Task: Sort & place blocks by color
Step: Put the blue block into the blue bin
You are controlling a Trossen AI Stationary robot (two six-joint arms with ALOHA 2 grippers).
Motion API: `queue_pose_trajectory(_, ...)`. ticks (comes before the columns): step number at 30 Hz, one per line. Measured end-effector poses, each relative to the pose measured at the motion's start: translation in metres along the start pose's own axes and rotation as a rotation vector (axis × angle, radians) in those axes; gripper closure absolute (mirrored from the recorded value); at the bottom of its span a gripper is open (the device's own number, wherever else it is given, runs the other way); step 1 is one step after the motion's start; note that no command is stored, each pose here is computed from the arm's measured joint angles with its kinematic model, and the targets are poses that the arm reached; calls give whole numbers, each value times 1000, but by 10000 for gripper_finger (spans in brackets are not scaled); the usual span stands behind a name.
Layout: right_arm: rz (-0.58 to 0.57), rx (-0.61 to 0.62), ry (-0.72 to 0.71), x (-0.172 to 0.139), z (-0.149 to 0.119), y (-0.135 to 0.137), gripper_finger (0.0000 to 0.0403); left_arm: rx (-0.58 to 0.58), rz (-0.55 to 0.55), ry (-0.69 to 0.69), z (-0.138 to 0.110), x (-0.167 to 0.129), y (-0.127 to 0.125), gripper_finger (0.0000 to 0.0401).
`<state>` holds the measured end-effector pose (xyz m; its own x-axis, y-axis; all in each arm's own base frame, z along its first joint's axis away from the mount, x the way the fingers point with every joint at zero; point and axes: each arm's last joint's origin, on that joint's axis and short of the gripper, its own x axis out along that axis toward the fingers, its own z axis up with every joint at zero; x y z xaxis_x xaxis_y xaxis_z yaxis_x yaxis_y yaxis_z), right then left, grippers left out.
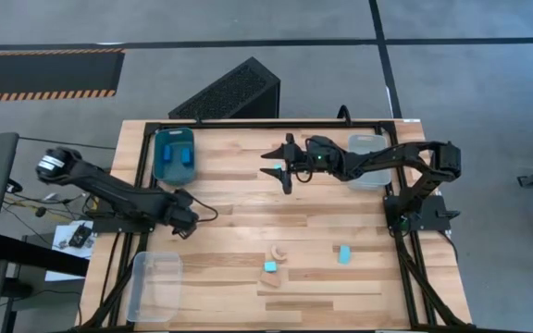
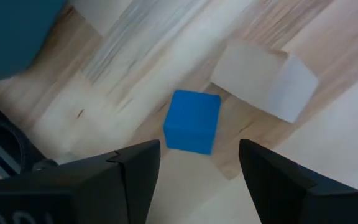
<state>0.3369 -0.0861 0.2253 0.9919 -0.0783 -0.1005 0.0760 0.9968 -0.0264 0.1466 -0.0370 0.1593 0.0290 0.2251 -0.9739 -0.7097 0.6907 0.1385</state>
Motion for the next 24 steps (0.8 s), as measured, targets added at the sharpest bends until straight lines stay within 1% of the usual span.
queue_pose_trajectory(5, 7, -2, -7, 1, 3, 2, 170, 32, 14, 13, 7, 3, 4, 178)
queue_pose_trajectory(7, 14, 0, -3, 2, 2, 5, 170, 43, -9, 17, 9, 8, 4, 177)
queue_pose_trajectory(10, 26, 30, 0, 2, 2, 9, 170, 56, -36, 58, 8, 18, 8, 177)
queue_pose_trajectory(16, 63, 83, 46, 4, -2, 23, 170, 59, -9, 73, 3, 28, 15, 181)
queue_pose_trajectory(19, 92, 80, 55, 5, -2, 33, 170, 64, -12, 63, 4, 28, 14, 202)
queue_pose_trajectory(24, 125, 76, 65, 5, -3, 46, 170, 111, -35, 49, 5, 28, 13, 268)
